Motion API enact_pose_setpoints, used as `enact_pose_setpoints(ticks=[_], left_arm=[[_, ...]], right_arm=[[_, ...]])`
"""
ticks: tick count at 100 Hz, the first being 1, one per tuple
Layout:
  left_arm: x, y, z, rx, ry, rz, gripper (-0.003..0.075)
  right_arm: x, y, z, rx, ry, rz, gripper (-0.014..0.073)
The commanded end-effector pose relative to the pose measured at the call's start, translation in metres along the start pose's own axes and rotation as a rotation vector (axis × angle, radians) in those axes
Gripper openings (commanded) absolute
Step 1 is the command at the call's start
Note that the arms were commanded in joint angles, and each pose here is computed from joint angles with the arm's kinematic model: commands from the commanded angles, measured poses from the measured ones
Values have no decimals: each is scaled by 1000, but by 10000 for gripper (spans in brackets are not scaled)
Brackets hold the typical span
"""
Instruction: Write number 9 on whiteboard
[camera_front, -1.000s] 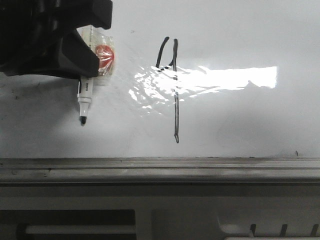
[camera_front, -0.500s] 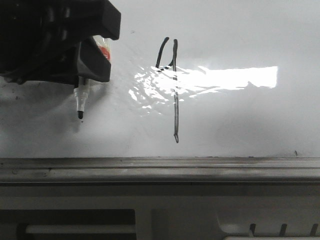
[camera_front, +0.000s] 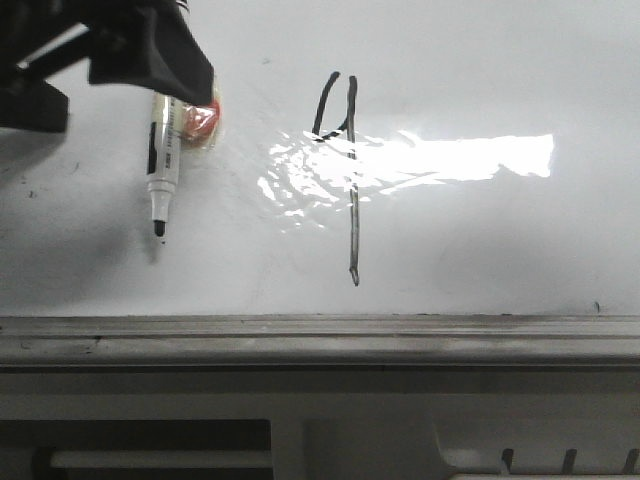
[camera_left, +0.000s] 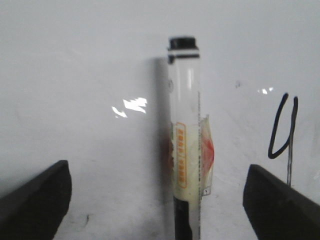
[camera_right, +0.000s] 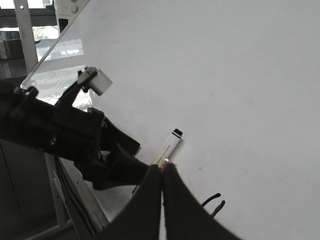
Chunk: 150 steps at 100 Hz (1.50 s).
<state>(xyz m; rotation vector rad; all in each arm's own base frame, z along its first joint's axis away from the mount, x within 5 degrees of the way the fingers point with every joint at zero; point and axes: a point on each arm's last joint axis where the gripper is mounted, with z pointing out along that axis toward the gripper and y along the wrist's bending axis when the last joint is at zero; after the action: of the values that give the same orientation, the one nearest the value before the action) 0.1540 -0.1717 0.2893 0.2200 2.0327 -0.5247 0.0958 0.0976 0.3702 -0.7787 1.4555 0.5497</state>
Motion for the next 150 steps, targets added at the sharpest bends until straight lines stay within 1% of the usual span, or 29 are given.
enact_pose_setpoints(ticks=[1, 10, 16, 23, 30, 37, 42, 44, 49, 51, 54, 59, 83, 100, 150], left_arm=[[-17, -7, -27, 85, -77, -41, 640], [-24, -8, -48, 137, -124, -55, 638], [-26, -8, -60, 171, -147, -46, 619], [-29, -6, -73, 197, -176, -35, 573], [-32, -5, -84, 232, -203, -9, 507], [-33, -1, -94, 259, -227, 0, 413], [-35, 1, -100, 271, -243, -9, 316], [-36, 3, -102, 275, -249, -14, 289], [-36, 5, -105, 280, -258, -20, 178], [-37, 5, -106, 281, -261, -22, 149], [-36, 7, -106, 280, -263, -20, 78], [-35, 8, -106, 277, -267, -16, -16], [-34, 6, -107, 297, -262, -13, -18], [-34, 4, -107, 320, -260, -10, -18], [-34, 4, -107, 321, -260, -10, -18]], right_arm=[[-10, -3, -9, 45, -69, -3, -71], [-7, -3, -19, 67, -95, -25, -71], [-4, -2, -26, 78, -113, -31, -71], [1, -1, -31, 82, -120, -32, -72], [7, 1, -35, 79, -118, -32, -72], [13, 3, -38, 71, -111, -32, -72], [17, 5, -41, 66, -108, -32, -72], [19, 5, -42, 64, -107, -33, -71], [22, 6, -44, 62, -109, -33, -71], [24, 7, -46, 62, -110, -33, -72], [26, 7, -47, 62, -111, -34, -72], [31, 8, -50, 70, -116, -35, -72], [47, 7, -66, 144, -194, -37, -72], [48, 9, -70, 139, -205, -40, -72], [48, 9, -70, 139, -205, -40, -72]])
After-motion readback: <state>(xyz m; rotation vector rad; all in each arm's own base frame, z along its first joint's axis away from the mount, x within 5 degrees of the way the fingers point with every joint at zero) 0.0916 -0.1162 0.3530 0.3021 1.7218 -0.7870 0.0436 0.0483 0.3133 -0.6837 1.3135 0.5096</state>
